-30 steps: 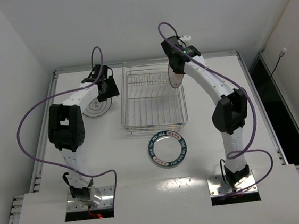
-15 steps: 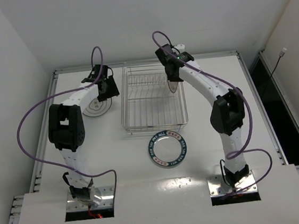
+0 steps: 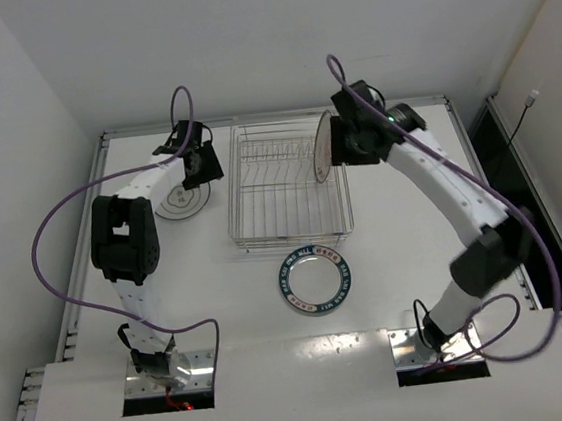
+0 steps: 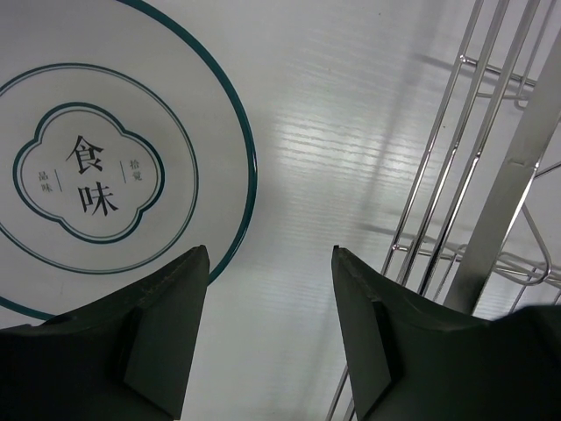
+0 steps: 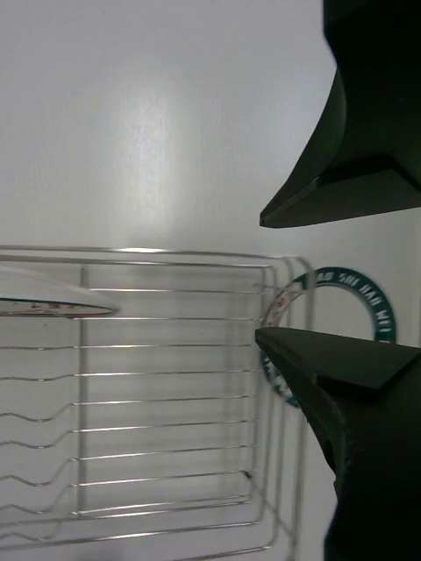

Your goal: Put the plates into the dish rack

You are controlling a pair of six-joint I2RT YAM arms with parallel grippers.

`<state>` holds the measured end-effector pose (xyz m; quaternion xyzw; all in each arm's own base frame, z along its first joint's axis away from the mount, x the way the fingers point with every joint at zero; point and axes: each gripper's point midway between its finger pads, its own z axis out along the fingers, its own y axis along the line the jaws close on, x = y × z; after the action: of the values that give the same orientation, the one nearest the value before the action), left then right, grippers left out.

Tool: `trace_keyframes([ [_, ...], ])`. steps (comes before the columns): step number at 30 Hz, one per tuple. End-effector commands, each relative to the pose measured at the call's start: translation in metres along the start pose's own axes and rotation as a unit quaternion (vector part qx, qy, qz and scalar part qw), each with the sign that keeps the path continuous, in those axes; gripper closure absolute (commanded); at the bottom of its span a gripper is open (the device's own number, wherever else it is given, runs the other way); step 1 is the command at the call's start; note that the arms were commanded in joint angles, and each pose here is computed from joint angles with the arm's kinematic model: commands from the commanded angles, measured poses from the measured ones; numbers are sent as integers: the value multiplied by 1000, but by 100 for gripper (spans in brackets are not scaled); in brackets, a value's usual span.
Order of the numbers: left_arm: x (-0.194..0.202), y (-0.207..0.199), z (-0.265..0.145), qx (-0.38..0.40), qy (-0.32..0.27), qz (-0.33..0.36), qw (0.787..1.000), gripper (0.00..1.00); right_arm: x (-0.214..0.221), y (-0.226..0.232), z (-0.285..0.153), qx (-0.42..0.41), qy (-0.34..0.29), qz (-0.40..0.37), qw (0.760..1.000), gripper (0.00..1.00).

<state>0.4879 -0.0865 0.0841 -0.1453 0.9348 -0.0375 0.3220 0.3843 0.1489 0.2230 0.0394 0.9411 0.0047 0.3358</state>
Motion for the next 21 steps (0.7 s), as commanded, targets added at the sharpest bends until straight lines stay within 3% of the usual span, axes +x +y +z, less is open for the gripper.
trace_keyframes([
  [1, -31, -7, -27, 17, -43, -9, 999, 45, 32, -20, -58, -59, 2, -30, 998, 54],
  [3, -31, -7, -27, 17, -43, -9, 999, 45, 83, -19, -74, -124, 33, -27, 991, 54],
  [4, -31, -7, -27, 17, -43, -9, 999, 45, 122, -24, -59, -134, 66, -22, 988, 48],
  [7, -31, -7, -27, 17, -43, -9, 999, 45, 158, -8, -77, -241, 57, 20, 969, 39],
  [8, -31, -7, -27, 17, -43, -9, 999, 45, 192, -11, -63, -248, 94, 33, 964, 36],
  [10, -31, -7, -27, 17, -43, -9, 999, 45, 204, 13, -68, -319, 114, 104, 935, 36],
  [11, -31, -7, -27, 17, -43, -9, 999, 45, 233, 15, -56, -321, 160, 138, 923, 36],
  [13, -31, -7, -27, 17, -43, -9, 999, 45, 240, 18, -52, -311, 177, 220, 908, 36],
  [14, -32, -5, -27, 12, -46, -9, 999, 45, 225, 16, -49, -308, 134, 238, 911, 36],
  [16, -32, -5, -27, 12, -46, -9, 999, 45, 229, 8, -38, -270, 134, 293, 907, 35],
  [18, -32, -5, -27, 12, -46, -9, 999, 45, 233, 3, -24, -249, 139, 325, 902, 35],
  [21, -29, -6, -23, 15, -39, -8, 999, 45, 257, 9, -3, -237, 194, 339, 890, 35],
])
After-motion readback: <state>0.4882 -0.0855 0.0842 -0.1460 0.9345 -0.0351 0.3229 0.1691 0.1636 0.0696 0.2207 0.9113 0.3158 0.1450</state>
